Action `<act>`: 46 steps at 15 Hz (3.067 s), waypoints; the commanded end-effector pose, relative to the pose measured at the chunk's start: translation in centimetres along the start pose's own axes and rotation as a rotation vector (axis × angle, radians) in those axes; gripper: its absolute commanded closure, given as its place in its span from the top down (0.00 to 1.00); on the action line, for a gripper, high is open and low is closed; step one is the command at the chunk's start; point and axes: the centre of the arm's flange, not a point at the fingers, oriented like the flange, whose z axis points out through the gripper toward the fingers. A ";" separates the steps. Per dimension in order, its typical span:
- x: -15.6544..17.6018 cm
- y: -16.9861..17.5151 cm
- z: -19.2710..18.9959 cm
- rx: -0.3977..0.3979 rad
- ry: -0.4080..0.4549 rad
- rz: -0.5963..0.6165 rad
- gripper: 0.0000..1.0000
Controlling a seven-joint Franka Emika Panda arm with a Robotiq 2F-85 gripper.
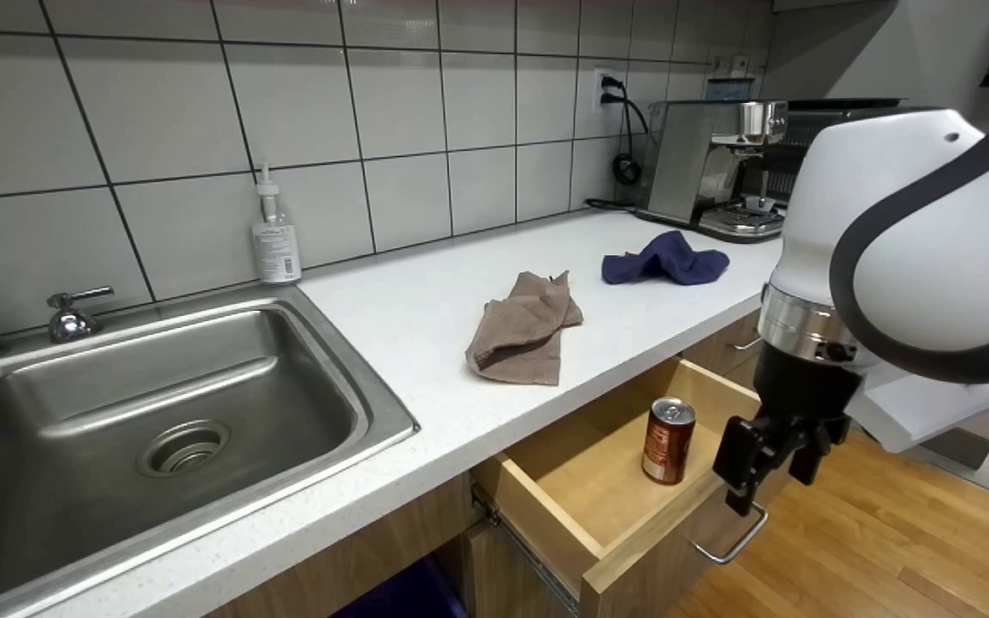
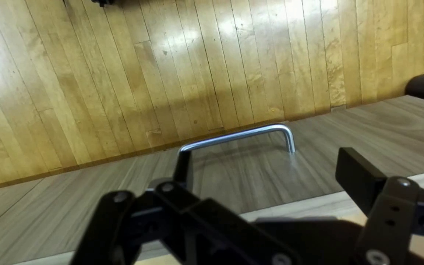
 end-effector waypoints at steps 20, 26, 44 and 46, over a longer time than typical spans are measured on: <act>0.8 0.0 1.6 -0.030 0.036 -0.099 1.00; 1.2 0.1 1.5 -0.031 0.052 -0.121 1.00; 1.6 -0.1 2.1 -0.044 0.094 -0.234 1.00; 1.7 -0.1 2.2 -0.045 0.101 -0.238 1.00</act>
